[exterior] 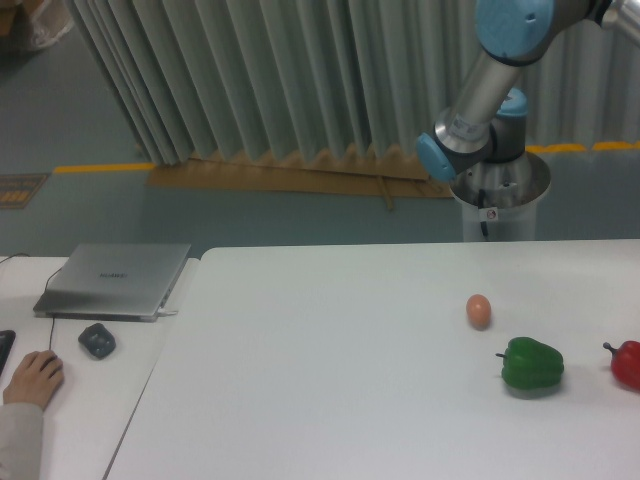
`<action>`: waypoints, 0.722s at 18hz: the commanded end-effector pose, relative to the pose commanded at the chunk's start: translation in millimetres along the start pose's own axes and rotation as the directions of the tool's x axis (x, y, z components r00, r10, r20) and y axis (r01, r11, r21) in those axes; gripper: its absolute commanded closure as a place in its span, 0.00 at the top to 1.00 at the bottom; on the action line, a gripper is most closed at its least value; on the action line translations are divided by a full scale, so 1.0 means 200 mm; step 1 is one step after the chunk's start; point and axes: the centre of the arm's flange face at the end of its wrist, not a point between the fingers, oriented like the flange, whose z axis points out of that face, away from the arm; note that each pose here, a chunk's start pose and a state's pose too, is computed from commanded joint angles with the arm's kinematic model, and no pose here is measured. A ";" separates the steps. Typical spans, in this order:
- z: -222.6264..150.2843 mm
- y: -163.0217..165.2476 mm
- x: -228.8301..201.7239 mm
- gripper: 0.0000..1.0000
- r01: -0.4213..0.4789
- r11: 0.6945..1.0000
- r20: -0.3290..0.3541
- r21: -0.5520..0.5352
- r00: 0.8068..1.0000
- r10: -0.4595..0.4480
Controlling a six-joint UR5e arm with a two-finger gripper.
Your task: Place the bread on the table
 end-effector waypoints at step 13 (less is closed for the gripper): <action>-0.16 0.07 -0.01 1.00 0.027 0.999 0.048 -0.031 0.999 -0.025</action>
